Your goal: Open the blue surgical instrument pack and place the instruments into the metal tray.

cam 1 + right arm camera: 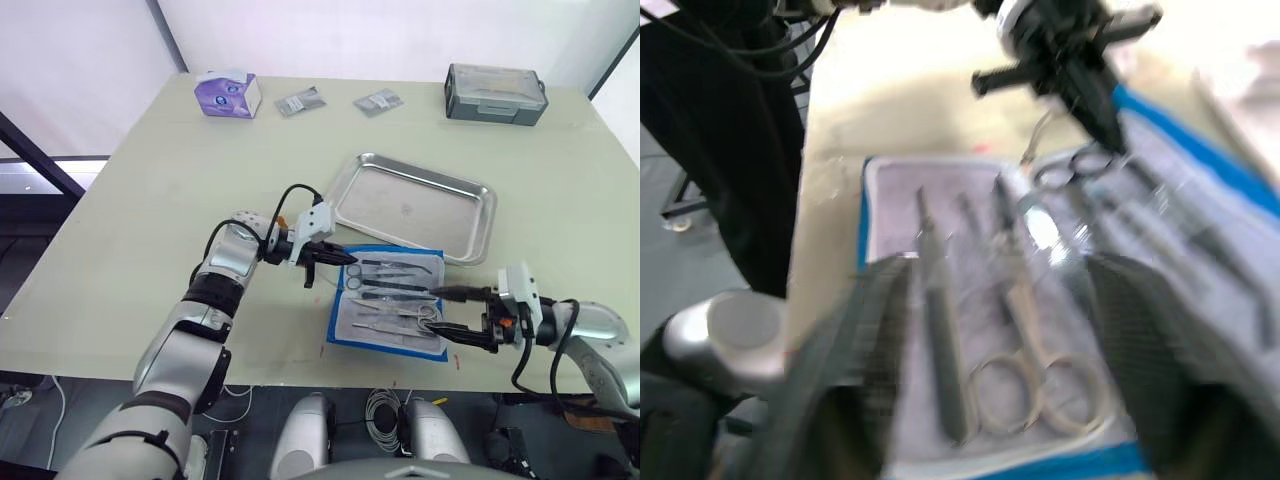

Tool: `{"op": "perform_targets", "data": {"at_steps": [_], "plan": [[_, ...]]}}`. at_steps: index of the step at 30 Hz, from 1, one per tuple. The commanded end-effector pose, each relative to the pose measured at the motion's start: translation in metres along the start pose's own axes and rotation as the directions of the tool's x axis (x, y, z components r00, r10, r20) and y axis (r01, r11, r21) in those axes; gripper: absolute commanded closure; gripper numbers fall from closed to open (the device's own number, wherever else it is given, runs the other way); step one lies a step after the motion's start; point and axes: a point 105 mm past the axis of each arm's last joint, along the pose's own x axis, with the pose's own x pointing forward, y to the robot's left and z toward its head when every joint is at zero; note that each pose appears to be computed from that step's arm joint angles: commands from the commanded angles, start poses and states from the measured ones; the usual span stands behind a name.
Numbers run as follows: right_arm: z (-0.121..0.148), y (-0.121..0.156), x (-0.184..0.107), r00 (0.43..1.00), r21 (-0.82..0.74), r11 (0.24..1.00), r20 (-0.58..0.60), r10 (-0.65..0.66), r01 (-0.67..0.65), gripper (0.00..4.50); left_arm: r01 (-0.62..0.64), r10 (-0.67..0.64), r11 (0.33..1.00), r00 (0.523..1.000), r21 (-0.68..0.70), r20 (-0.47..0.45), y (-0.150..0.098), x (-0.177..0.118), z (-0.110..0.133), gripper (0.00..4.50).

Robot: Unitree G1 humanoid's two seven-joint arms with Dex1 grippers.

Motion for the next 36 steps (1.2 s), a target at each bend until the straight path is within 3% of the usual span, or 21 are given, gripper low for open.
{"op": "perform_targets", "data": {"at_steps": [1, 7, 15, 23, 24, 26, 27, 28, 31, 36], "plan": [[0.000, -0.010, -0.003, 1.000, -0.097, 0.995, -0.020, -0.021, 0.019, 0.08, -0.007, 0.007, 1.000, 1.000, 0.010, -0.005, 0.002, -0.001, -0.001, 4.50], [-0.012, -0.020, 0.004, 0.999, -0.188, 0.982, -0.048, -0.016, 0.006, 0.08, -0.002, 0.002, 1.000, 1.000, 0.026, -0.008, 0.004, 0.001, 0.001, 4.50], [-0.028, -0.024, 0.009, 0.998, -0.188, 0.982, -0.064, 0.002, -0.014, 0.08, -0.007, 0.007, 0.999, 1.000, 0.050, -0.010, 0.009, 0.002, 0.003, 4.50], [-0.031, -0.028, 0.008, 0.999, -0.150, 0.989, -0.037, -0.011, 0.005, 0.08, -0.031, 0.030, 0.999, 0.997, 0.018, 0.071, 0.014, -0.005, 0.014, 4.50], [-0.030, -0.028, 0.008, 0.999, -0.148, 0.989, -0.034, -0.012, 0.007, 0.00, -0.032, 0.030, 0.999, 0.996, 0.016, 0.085, 0.014, -0.007, 0.016, 3.87], [-0.029, -0.028, 0.008, 0.999, -0.147, 0.989, -0.031, -0.012, 0.007, 0.00, -0.047, 0.045, 0.999, 0.993, 0.022, 0.111, 0.016, -0.009, 0.020, 3.16], [-0.029, -0.028, 0.009, 0.999, -0.146, 0.989, -0.030, -0.011, 0.007, 0.00, -0.054, 0.050, 0.998, 0.992, 0.029, 0.116, 0.016, -0.010, 0.021, 2.55], [-0.029, -0.028, 0.009, 1.000, -0.145, 0.989, -0.029, -0.011, 0.006, 0.00, -0.057, 0.052, 0.998, 0.992, 0.040, 0.117, 0.016, -0.011, 0.022, 2.37], [-0.028, -0.028, 0.009, 1.000, -0.144, 0.990, -0.026, -0.009, 0.005, 0.00, -0.054, 0.048, 0.997, 0.993, 0.049, 0.111, 0.015, -0.013, 0.020, 1.28], [-0.027, -0.027, 0.010, 1.000, -0.142, 0.990, -0.019, -0.008, 0.005, 0.00, -0.093, 0.083, 0.994, 0.986, 0.063, 0.144, 0.019, -0.018, 0.025, 1.28]]}}
